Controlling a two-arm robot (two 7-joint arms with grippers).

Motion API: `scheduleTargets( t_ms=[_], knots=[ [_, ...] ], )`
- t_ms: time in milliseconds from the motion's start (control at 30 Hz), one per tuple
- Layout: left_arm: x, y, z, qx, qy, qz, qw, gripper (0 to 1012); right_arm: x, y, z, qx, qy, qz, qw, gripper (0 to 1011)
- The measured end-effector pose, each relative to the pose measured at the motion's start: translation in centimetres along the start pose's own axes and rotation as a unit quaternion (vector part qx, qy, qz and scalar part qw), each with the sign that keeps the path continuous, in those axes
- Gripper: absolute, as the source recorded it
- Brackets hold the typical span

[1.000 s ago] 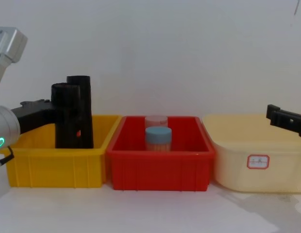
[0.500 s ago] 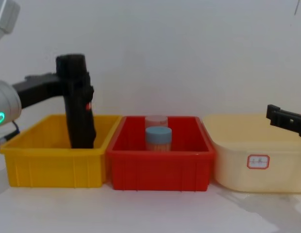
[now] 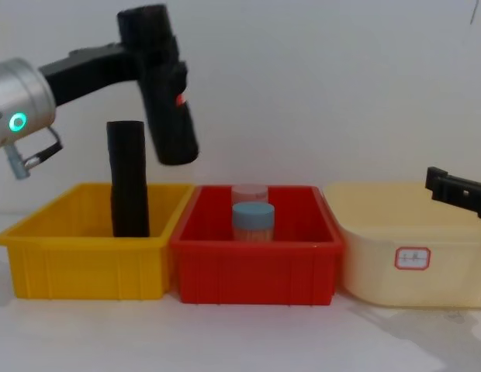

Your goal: Pick up the garbage bag with the one hand and transfer it to the other hand.

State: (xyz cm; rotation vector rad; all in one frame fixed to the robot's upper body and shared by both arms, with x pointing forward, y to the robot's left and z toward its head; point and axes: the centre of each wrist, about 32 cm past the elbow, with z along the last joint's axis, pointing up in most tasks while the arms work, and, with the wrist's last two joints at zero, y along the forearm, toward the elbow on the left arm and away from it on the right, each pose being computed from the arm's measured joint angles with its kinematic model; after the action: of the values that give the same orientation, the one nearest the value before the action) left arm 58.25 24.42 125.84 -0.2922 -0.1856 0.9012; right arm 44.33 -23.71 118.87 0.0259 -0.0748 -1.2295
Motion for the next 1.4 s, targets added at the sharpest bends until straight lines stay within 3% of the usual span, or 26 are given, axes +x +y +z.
scheduleTargets(
  t_ms=[167,400,600,833,967,1033,1067,1133,1333,1400],
  knots=[
    [-0.48,-0.84,0.51,-0.011,0.015,-0.028,0.9994,516,0.0,0.0,0.0,0.0,0.0,0.0,1.0,1001],
    [-1.32,-2.13,0.79,-0.014,0.042,-0.071,0.9965,516,0.0,0.0,0.0,0.0,0.0,0.0,1.0,1000],
    [-2.2,-3.38,0.53,-0.008,0.069,-0.113,0.9912,516,0.0,0.0,0.0,0.0,0.0,0.0,1.0,1000],
    [-3.28,-4.91,-0.32,0.008,0.102,-0.157,0.9823,516,0.0,0.0,0.0,0.0,0.0,0.0,1.0,1001],
    [-3.95,-5.87,-1.03,0.02,0.122,-0.181,0.9756,516,0.0,0.0,0.0,0.0,0.0,0.0,1.0,1000],
    [-4.44,-6.56,-1.57,0.03,0.137,-0.198,0.97,516,0.0,0.0,0.0,0.0,0.0,0.0,1.0,1001],
    [-4.44,-6.56,-1.57,0.03,0.137,-0.198,0.97,516,0.0,0.0,0.0,0.0,0.0,0.0,1.0,1001],
    [-4.9,-7.15,-2.1,0.039,0.148,-0.212,0.9653,516,0.0,0.0,0.0,0.0,0.0,0.0,1.0,1000],
    [-5.41,-7.82,-2.81,0.051,0.16,-0.225,0.9597,516,0.0,0.0,0.0,0.0,0.0,0.0,1.0,1001],
    [-5.45,-7.86,-2.88,0.052,0.161,-0.226,0.9593,516,0.0,0.0,0.0,0.0,0.0,0.0,1.0,1001]
  ],
)
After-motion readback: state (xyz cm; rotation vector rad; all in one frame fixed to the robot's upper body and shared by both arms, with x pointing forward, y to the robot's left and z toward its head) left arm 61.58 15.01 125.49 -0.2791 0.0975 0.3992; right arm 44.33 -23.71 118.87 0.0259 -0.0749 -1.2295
